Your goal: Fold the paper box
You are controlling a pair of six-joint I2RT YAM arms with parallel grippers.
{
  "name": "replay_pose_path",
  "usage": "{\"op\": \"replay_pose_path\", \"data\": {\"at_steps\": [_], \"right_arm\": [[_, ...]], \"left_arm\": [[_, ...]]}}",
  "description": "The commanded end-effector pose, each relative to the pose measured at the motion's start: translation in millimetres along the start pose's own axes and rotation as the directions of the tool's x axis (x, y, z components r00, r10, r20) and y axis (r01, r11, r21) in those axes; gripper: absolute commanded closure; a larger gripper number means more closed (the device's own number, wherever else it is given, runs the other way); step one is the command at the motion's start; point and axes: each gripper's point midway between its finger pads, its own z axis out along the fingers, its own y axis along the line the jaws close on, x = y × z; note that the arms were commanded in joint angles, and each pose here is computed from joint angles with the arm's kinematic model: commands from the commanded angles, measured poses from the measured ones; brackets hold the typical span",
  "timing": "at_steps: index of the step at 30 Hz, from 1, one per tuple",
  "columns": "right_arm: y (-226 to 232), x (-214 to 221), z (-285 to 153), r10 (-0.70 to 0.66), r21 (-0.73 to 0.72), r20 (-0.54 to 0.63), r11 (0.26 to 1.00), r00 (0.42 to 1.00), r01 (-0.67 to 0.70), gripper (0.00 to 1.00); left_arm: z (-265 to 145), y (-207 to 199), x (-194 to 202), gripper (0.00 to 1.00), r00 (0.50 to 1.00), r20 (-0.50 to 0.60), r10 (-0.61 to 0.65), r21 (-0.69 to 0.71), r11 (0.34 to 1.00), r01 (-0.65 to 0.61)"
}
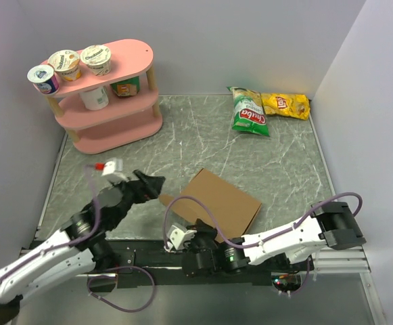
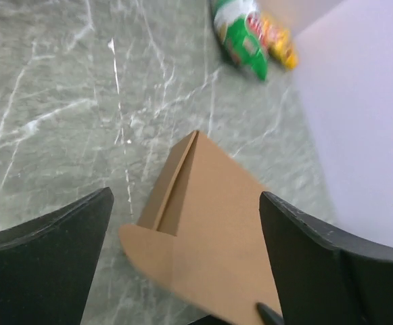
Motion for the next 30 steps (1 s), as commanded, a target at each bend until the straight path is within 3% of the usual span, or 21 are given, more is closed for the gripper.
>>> {"op": "replay_pose_path", "data": {"at_steps": [1, 3, 4, 7, 10, 14, 17, 20, 24, 27, 30], "right_arm": [[0.7, -0.4, -8.5, 0.035, 0.001, -0.005, 0.999, 0.999, -0.035, 0.52], [-1.7, -6.2, -12.2, 0.034, 0.005, 0.004, 0.999, 0.999, -0.034, 0.35], [-4.4, -15.3, -15.5, 0.047, 0.003, 0.018, 0.999, 0.999, -0.047, 0.21], [-8.8, -33.3, -23.3, 0.055, -0.018, 0.049, 0.998, 0.997, -0.054, 0.07], [-7.4, -53.9, -33.4, 0.064, -0.069, 0.099, 0.996, 0.993, -0.057, 0.03], [-3.7, -93.5, -55.9, 0.119, -0.182, 0.180, 0.980, 0.976, -0.086, 0.01], [-4.8, -133.9, -81.8, 0.245, -0.338, 0.258, 0.929, 0.935, -0.150, 0.00], [-18.8, -138.3, -76.5, 0.421, -0.457, 0.148, 0.832, 0.895, -0.316, 0.03], [-40.8, -92.1, -49.2, 0.557, -0.381, -0.045, 0.758, 0.829, -0.529, 0.07], [-53.7, -50.5, -42.2, 0.721, -0.307, -0.176, 0.606, 0.670, -0.733, 0.14], [-51.7, -8.4, -39.6, 0.787, -0.221, -0.253, 0.519, 0.563, -0.826, 0.24]], "left_arm": [[28.9, -22.5, 26.7, 0.01, 0.974, -0.125, 0.190, 0.078, 0.980, -0.181], [44.0, -24.4, 31.7, 0.01, 0.961, -0.146, 0.233, 0.086, 0.971, -0.222], [47.9, -25.8, 34.4, 0.01, 0.956, -0.160, 0.244, 0.100, 0.968, -0.230], [63.6, -25.5, 37.7, 0.04, 0.949, -0.178, 0.260, 0.125, 0.963, -0.240], [75.5, -18.0, 39.2, 0.04, 0.943, -0.199, 0.268, 0.134, 0.960, -0.244], [83.4, -15.8, 49.4, 0.04, 0.920, -0.246, 0.304, 0.196, 0.946, -0.260], [84.5, -17.8, 65.7, 0.04, 0.895, -0.292, 0.339, 0.257, 0.929, -0.268], [88.0, -7.5, 82.4, 0.01, 0.869, -0.338, 0.361, 0.263, 0.923, -0.281], [90.6, 4.5, 95.9, 0.10, 0.858, -0.371, 0.355, 0.245, 0.929, -0.278], [92.2, 10.8, 102.5, 0.18, 0.857, -0.385, 0.343, 0.231, 0.935, -0.270], [94.1, 16.8, 107.2, 0.26, 0.850, -0.400, 0.342, 0.215, 0.937, -0.276]]}}
